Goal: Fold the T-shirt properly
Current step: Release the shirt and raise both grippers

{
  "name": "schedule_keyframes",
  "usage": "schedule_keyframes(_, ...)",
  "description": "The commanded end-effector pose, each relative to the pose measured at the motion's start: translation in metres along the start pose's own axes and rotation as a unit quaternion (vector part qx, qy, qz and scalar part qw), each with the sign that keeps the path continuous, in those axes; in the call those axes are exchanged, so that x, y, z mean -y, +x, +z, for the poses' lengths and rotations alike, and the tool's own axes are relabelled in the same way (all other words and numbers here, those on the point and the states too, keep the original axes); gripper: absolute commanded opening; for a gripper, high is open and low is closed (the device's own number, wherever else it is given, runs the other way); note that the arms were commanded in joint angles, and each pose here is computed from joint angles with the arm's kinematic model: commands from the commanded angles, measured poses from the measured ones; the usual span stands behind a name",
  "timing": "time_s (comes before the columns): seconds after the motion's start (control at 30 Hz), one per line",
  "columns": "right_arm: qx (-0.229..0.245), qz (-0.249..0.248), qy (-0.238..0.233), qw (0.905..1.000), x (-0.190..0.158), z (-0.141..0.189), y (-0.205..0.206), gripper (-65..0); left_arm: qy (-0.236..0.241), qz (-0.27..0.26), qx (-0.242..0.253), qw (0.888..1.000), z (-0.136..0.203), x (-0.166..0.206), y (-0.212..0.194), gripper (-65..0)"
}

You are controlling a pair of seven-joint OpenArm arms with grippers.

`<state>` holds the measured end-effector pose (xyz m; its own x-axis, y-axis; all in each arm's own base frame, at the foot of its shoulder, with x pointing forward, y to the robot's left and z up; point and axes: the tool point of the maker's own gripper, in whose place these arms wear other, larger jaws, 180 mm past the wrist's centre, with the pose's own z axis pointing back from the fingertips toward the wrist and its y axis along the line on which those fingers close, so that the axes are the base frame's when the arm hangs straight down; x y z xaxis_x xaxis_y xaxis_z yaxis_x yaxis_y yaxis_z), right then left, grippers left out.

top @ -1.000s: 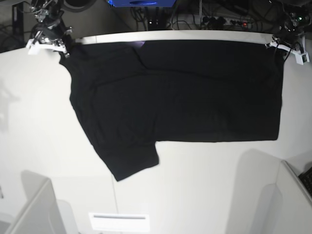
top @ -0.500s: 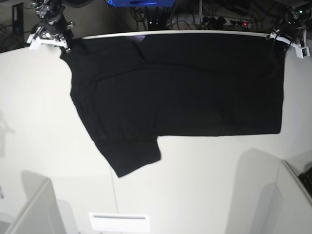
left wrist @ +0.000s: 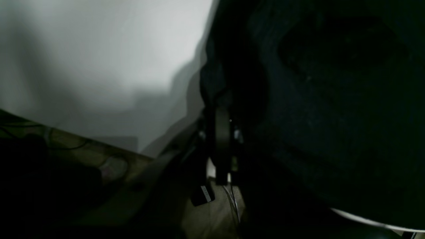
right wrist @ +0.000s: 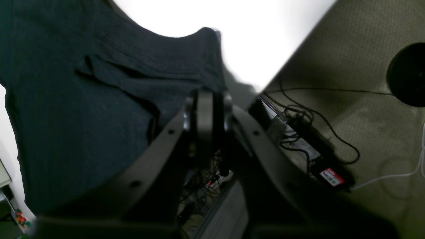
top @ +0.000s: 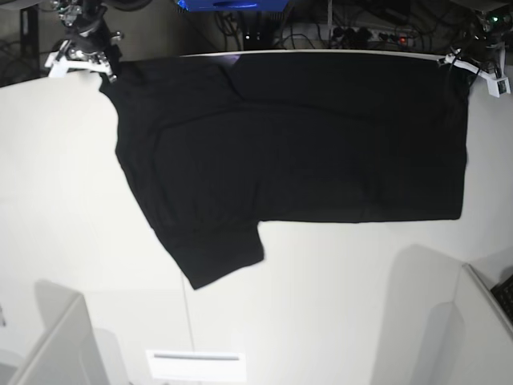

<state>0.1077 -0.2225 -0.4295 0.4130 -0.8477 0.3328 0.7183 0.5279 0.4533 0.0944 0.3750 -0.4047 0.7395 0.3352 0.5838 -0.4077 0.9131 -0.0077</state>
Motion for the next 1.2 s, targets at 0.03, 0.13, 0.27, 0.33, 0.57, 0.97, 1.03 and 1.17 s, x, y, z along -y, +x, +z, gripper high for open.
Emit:
schedule_keyframes(0.03, 0.016, 0.010, -0.001, 0.9998, 0.001, 0.007, 0.008, -53.4, 0.029, 0.003, 0.028, 0.999, 0.013, -0.021, 0.016, -42.3)
schedule_keyframes(0.13, 0.022, 0.015, 0.004, 0.9997, -0.003, 0.010, 0.011, -51.3, 0.052, 0.018, 0.042, 0.998, 0.021, -0.038, 0.021, -23.0)
schedule_keyframes(0.27, 0.037, 0.029, 0.017, 0.9987, -0.015, 0.016, 0.022, -51.0, 0.065, 0.023, 0.049, 0.996, 0.027, -0.049, 0.025, -12.5)
schedule_keyframes(0.33, 0.044, 0.045, 0.020, 0.9978, -0.019, 0.018, 0.031, -50.9, 0.066, 0.018, 0.054, 0.996, 0.028, -0.048, 0.029, -12.3)
schedule_keyframes(0.57, 0.063, 0.058, 0.014, 0.9962, -0.014, 0.022, 0.050, -29.4, 0.071, -0.025, 0.099, 0.992, 0.048, -0.036, 0.064, -12.3)
schedule_keyframes(0.97, 0.111, 0.140, 0.097, 0.9791, -0.092, 0.007, 0.108, -29.0, 0.089, -0.027, 0.165, 0.982, 0.061, -0.045, 0.113, -14.8)
schedule_keyframes(1.03, 0.108, 0.155, 0.126, 0.9740, -0.119, -0.001, 0.110, -29.3, 0.074, -0.040, 0.167, 0.982, 0.056, -0.032, 0.118, -24.5)
schedule_keyframes(1.17, 0.096, 0.177, 0.175, 0.9639, -0.171, -0.020, 0.109, -29.4, 0.048, -0.053, 0.162, 0.984, 0.046, -0.012, 0.120, -57.6)
